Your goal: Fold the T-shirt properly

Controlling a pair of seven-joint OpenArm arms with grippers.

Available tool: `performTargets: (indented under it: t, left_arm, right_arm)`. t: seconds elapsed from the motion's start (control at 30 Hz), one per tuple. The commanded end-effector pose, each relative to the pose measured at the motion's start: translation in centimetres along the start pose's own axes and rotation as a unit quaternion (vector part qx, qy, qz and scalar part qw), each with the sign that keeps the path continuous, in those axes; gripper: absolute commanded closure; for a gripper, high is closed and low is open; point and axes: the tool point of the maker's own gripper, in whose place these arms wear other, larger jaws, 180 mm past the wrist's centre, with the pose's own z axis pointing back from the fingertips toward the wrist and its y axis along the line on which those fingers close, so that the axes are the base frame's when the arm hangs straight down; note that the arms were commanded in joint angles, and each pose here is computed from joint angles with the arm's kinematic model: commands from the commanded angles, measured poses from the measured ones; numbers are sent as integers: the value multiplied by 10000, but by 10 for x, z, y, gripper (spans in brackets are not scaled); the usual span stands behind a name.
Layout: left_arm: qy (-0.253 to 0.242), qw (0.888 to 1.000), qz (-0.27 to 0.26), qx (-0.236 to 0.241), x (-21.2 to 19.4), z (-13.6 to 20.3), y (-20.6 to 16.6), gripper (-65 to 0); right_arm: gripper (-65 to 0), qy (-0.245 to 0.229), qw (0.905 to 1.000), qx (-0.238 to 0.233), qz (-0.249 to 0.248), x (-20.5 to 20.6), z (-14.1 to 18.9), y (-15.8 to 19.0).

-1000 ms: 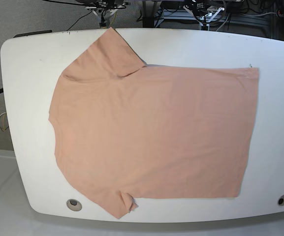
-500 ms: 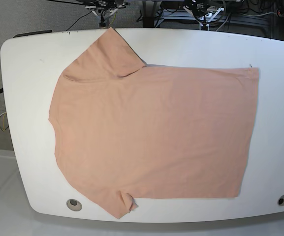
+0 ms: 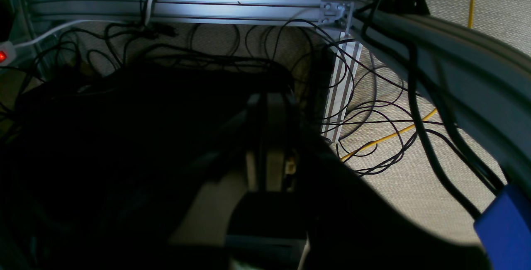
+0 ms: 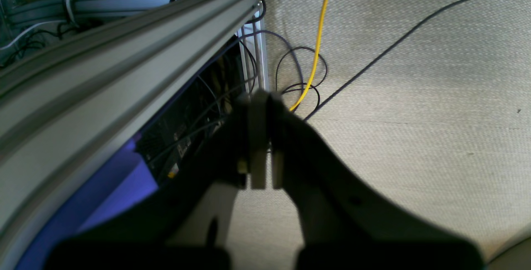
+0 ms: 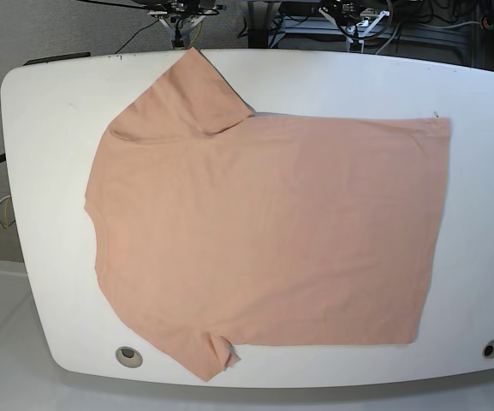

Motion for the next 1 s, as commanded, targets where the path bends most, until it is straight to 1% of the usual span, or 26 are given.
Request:
performTargets:
  t: [0.0,0.27,0.53,0.73,0.97]
  left_arm:
    - [-27,10000,-8,60,-3,1,6,-9]
    - [-26,10000,-13,74,-6,1,8,-9]
    - [-2,10000,-30,34,-3,0,3,-5]
    - [-86,10000,5,40,3,0,5,-4]
    - [-74,10000,10,43,1,0,5,-5]
  right_arm:
    - [-7,-11,10000,4,-11,1,1,-3]
    - [-8,-16,10000,-3,-11,0,1,-4]
    - [-9,-45,10000,15,-55,2,1,-2]
    - [-8,-104,9999,6,-38,5,1,-3]
    - [-8,-113,9999,3,-58,4,1,-4]
